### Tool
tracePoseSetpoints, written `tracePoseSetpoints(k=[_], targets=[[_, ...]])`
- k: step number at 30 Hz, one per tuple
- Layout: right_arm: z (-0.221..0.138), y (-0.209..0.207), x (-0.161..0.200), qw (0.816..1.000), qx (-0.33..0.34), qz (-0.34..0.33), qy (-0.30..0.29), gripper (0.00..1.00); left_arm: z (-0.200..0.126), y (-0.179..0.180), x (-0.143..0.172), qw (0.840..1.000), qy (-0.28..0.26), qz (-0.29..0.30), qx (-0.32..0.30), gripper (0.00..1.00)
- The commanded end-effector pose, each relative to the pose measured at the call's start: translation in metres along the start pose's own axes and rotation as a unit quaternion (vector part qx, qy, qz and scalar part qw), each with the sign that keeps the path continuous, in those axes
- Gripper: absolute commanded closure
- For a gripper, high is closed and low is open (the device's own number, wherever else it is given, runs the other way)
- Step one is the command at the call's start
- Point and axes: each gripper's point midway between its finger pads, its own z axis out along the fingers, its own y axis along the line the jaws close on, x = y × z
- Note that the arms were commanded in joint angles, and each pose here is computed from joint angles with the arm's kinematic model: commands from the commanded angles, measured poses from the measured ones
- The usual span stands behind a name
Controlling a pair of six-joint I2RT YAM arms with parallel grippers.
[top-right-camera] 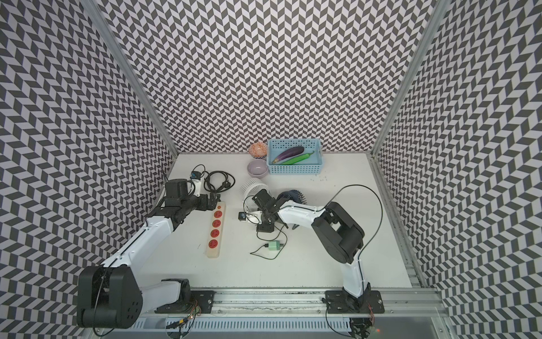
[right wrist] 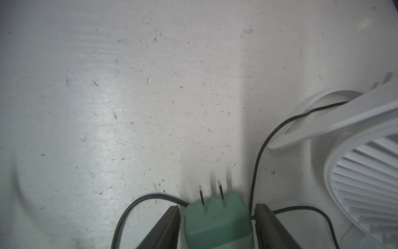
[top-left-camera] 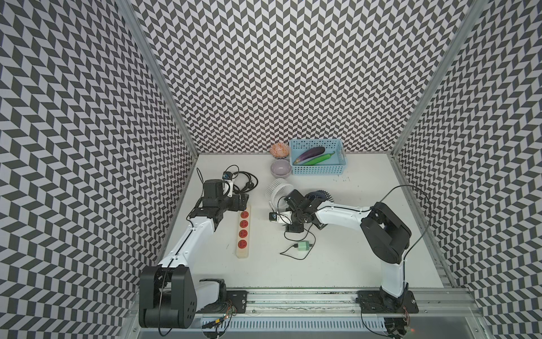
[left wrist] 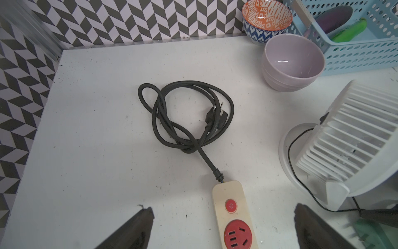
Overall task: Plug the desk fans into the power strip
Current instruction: Pick up the plug from the center of the board.
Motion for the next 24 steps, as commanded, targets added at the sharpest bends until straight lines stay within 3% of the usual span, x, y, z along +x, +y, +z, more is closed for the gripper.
tracePoseSetpoints(k=[1,15,24], targets=[[0.002,-0.005,-0.007,1.000,-0.003,0.000,-0.010,0.49,-0.004,-0.002,-0.005,1.000,-0.018,0.010,-0.001,0.00],[-0.022,-0.021,-0.031,0.998,0.012,0.024,-0.057,0.70,-0.003,0.000,-0.009,1.000,-0.013,0.016,-0.009,0.00],[-0.082,-0.049,-0.075,0.979,0.002,0.096,-0.180,0.78,-0.013,-0.001,-0.033,0.999,-0.026,0.022,-0.006,0.00]])
